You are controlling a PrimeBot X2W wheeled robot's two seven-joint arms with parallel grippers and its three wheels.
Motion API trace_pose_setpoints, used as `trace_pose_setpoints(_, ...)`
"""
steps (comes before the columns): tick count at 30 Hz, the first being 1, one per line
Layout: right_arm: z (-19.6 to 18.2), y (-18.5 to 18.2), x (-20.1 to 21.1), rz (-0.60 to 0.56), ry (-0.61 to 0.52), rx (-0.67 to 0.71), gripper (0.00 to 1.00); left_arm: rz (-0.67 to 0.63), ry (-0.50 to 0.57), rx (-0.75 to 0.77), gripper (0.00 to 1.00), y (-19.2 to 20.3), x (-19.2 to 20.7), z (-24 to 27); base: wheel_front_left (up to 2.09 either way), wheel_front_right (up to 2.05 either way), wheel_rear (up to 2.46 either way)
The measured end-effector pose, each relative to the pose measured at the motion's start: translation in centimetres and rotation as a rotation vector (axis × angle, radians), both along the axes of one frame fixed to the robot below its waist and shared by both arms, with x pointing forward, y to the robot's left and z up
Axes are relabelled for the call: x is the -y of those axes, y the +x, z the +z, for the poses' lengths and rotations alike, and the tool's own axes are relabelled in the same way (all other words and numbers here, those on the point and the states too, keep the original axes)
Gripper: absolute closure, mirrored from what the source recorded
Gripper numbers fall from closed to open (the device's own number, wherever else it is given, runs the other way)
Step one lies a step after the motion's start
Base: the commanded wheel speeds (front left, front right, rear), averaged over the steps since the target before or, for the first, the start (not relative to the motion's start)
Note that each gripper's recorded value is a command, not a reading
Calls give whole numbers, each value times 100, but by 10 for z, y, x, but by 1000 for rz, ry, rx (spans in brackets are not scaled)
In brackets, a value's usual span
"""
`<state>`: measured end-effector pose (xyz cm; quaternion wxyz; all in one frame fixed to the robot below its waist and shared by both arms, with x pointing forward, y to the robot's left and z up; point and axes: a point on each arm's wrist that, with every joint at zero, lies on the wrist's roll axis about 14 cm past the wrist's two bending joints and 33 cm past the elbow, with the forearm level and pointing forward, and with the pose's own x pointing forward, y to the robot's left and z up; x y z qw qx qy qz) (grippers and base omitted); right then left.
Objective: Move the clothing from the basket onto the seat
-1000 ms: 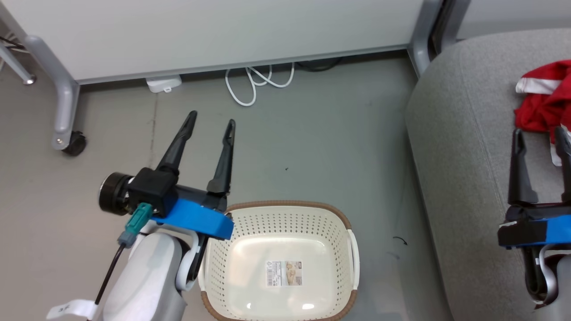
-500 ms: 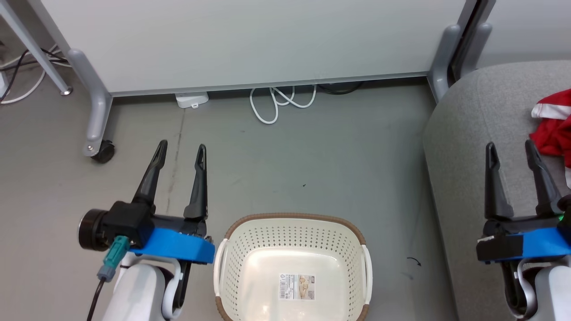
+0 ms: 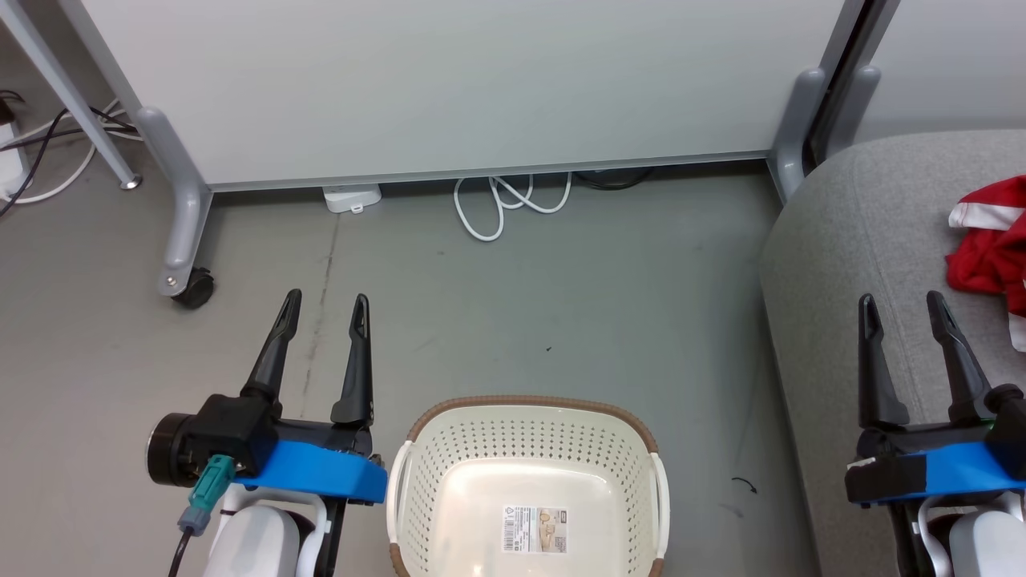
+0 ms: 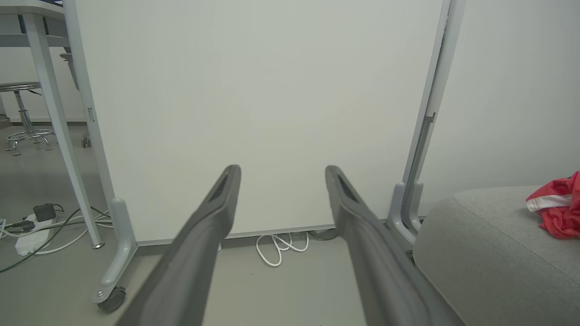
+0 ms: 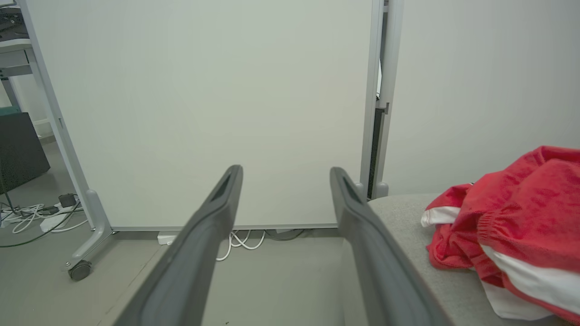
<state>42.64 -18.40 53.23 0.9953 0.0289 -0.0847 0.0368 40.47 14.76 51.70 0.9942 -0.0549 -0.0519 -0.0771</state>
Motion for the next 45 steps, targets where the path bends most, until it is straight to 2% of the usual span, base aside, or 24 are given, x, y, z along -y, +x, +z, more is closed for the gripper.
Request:
trace_pose_setpoints(17,-1,-3,5,-22,6,-3,0,-5,13,-10,0,0,1,-4,0,0,0)
trace_pose_setpoints(18,-4,-3,5,-22,8,-12,100,-6,13,-21,100,0,1,-7,0,0,0)
trace_pose_setpoints(23,-25,-8,4,-26,30,-81,100,-3,-2,-108,100,-14,1,-35,0,0,0)
trace_pose_setpoints(32,-29,-10,12,-49,223,-119,100,44,-195,-149,100,-13,-10,-36,0,0,0)
trace_pose_setpoints(45,-32,-13,15,-57,452,-151,100,85,-416,-187,100,-13,-22,-36,0,0,0)
